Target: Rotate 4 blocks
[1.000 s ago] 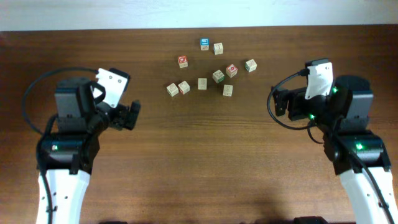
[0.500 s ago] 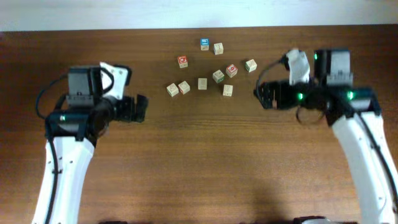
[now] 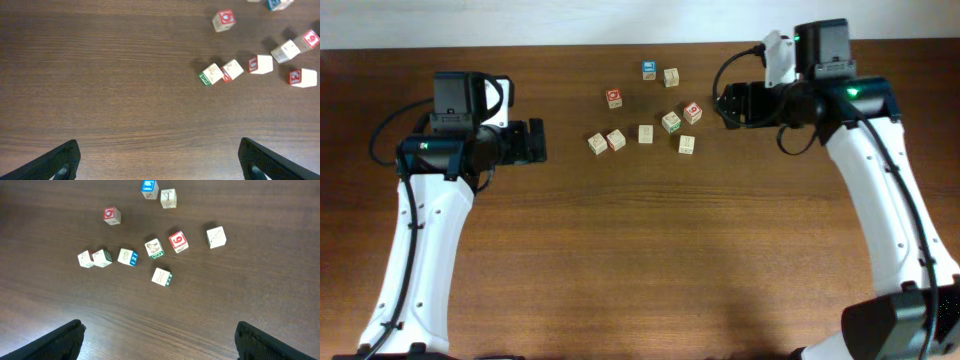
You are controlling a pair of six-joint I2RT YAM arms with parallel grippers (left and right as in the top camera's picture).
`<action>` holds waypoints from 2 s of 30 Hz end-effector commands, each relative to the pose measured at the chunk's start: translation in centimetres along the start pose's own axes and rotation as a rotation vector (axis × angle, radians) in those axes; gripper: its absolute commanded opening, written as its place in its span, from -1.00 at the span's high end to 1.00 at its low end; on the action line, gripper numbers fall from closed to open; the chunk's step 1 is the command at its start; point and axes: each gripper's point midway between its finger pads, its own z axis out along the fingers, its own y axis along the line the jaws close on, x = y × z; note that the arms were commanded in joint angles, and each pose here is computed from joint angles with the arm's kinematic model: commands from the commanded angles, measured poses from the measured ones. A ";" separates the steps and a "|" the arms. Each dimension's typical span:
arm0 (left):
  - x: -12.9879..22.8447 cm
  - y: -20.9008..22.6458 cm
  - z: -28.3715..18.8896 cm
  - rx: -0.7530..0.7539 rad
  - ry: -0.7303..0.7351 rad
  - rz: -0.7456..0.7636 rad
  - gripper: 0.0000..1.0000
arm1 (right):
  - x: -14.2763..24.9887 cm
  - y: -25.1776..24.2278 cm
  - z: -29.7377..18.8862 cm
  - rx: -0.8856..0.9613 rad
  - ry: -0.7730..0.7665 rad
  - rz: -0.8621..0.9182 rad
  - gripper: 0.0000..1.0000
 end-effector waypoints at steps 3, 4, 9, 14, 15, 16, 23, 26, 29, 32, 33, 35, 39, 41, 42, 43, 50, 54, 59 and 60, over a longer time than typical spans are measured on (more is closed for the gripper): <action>-0.9 2.1 -0.1 -0.120 -0.031 -0.109 -0.99 | 0.2 -0.3 3.3 0.125 0.030 0.072 -0.90; -0.9 2.5 0.0 -0.140 -0.033 -0.147 -0.99 | 0.2 -0.3 3.9 0.118 0.036 0.076 -0.90; -0.8 2.8 0.2 -0.156 -0.030 -0.175 -0.96 | 1.2 1.2 7.8 0.100 0.086 0.059 -0.80; -0.6 2.8 0.2 -0.157 -0.020 -0.175 -0.96 | 2.7 1.9 12.0 0.153 0.129 0.066 -0.62; -0.5 2.8 0.2 -0.158 -0.016 -0.175 -0.97 | 3.2 1.9 13.0 0.157 0.145 0.090 -0.57; -0.4 2.8 0.2 -0.159 -0.013 -0.174 -0.96 | 3.6 1.8 13.7 0.162 0.159 0.114 -0.54; 0.2 2.8 0.2 -0.162 0.011 -0.174 -0.94 | 4.5 1.2 19.4 0.164 0.159 0.157 -0.33; 0.3 2.8 0.2 -0.163 0.016 -0.174 -0.94 | 4.8 0.9 20.9 0.202 0.137 0.212 -0.20; 0.4 2.8 0.2 -0.163 0.018 -0.174 -0.94 | 6.0 1.3 22.2 0.218 0.164 0.198 -0.15; 0.5 2.8 0.2 -0.164 0.022 -0.174 -0.94 | 6.6 0.8 22.6 0.276 0.163 0.187 -0.10; 0.5 2.8 0.2 -0.164 0.022 -0.174 -0.94 | 6.7 0.7 22.7 0.278 0.168 0.186 -0.05; 0.5 2.8 0.2 -0.164 0.023 -0.174 -0.94 | 6.8 0.1 22.6 0.314 0.162 0.189 0.05; 0.5 2.8 0.2 -0.164 0.024 -0.174 -0.94 | 7.1 -0.2 22.5 0.331 0.176 0.187 0.40; 0.6 2.8 0.2 -0.165 0.029 -0.173 -0.94 | 8.1 -0.3 22.2 0.341 0.215 0.187 0.45; 0.7 2.8 0.2 -0.165 0.030 -0.173 -0.94 | 8.6 -0.4 22.0 0.346 0.238 0.187 0.47; 0.7 2.9 0.2 -0.165 0.034 -0.173 -0.94 | 9.6 -0.4 21.6 0.348 0.285 0.188 0.49; 0.9 2.9 0.2 -0.166 0.038 -0.173 -0.96 | 15.4 -1.6 18.1 0.434 0.558 0.170 0.48; 1.0 2.9 0.2 -0.167 0.044 -0.173 -0.97 | 17.0 -1.5 16.1 0.436 0.659 0.141 0.34; 1.6 2.9 0.2 -0.170 0.067 -0.173 -0.99 | 17.3 -1.2 13.5 0.412 0.713 0.134 0.22; 1.6 2.9 0.2 -0.170 0.067 -0.172 -1.00 | 17.1 -1.0 13.2 0.380 0.717 0.126 0.18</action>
